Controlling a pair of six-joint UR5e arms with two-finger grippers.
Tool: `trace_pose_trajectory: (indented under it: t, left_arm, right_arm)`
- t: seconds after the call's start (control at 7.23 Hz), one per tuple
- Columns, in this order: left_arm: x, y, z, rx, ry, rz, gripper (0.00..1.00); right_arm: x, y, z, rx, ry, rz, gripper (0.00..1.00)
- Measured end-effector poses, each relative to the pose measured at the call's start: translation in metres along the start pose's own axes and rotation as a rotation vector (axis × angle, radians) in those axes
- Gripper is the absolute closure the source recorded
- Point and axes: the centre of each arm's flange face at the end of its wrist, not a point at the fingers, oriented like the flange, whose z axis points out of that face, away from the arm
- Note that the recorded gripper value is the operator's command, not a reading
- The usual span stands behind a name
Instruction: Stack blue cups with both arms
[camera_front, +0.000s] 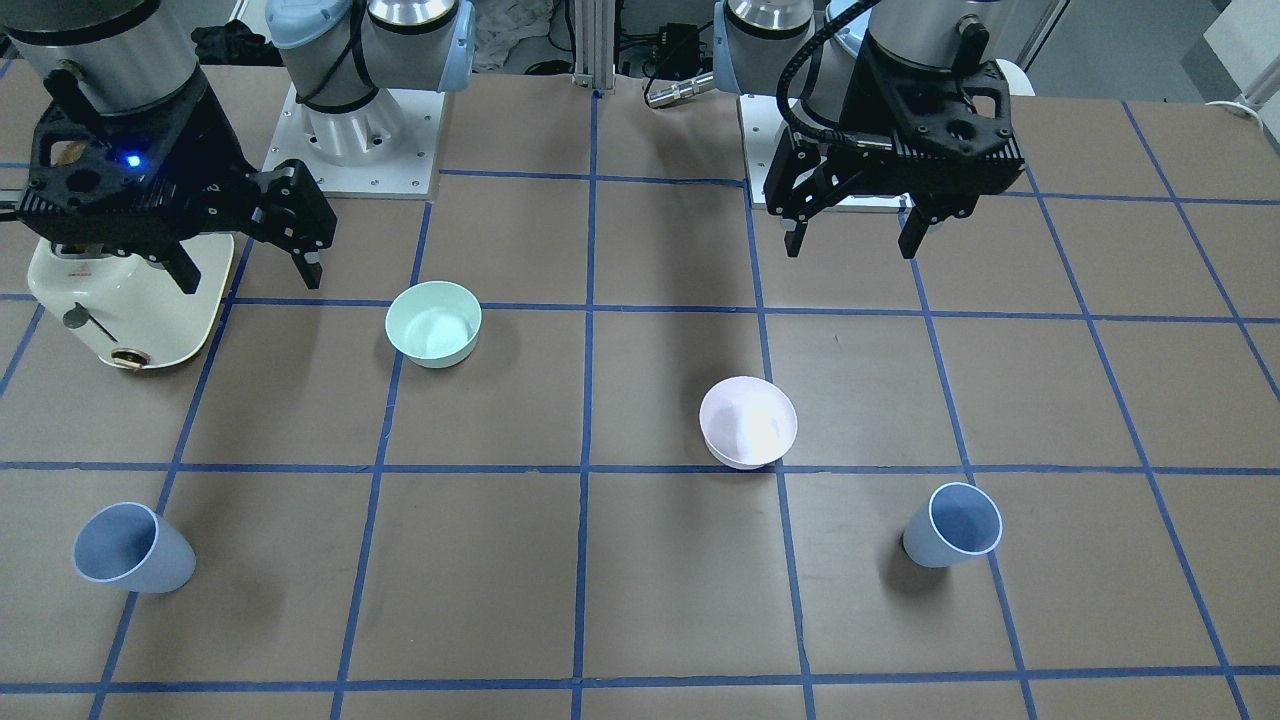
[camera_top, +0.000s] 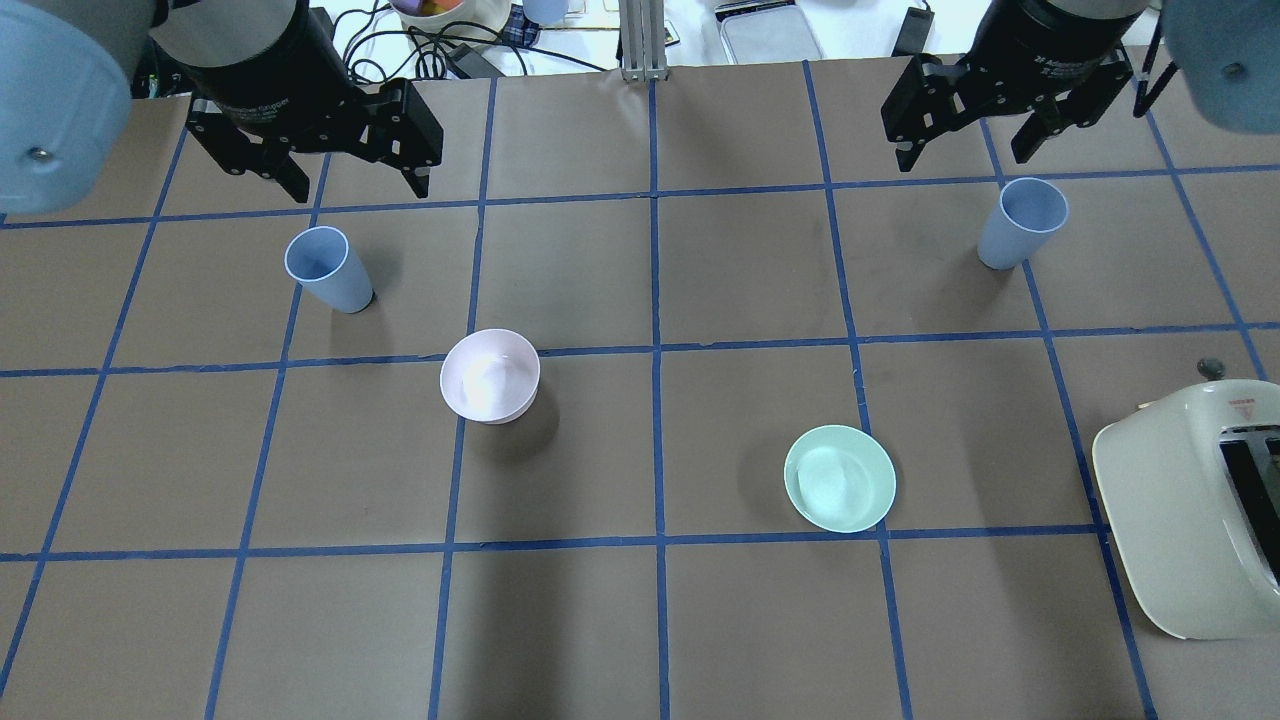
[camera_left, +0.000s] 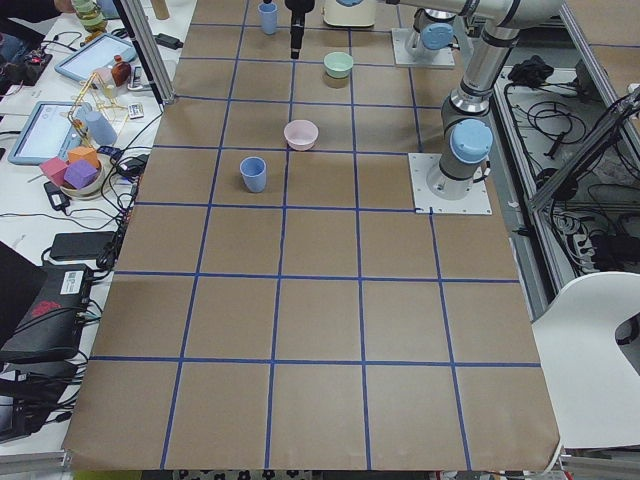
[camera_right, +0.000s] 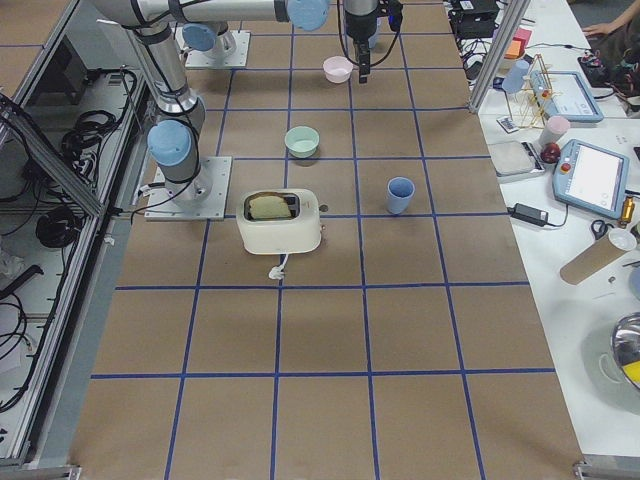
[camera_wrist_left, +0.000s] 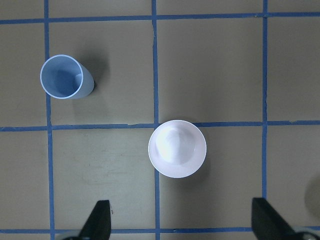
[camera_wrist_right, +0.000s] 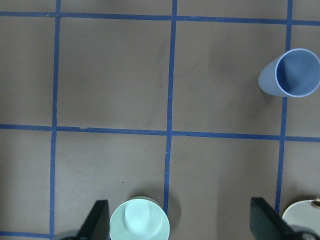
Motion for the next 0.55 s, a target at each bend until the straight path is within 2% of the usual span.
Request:
trace_pose_trajectory:
  t: [0.55]
  left_arm:
    - [-0.0009,-0.003,-0.0003,0.0,0.004,-0.004,0.0]
  right_arm:
    - [0.0001,0.0002,-0.0007,0.002,0.001,-0.001,0.0]
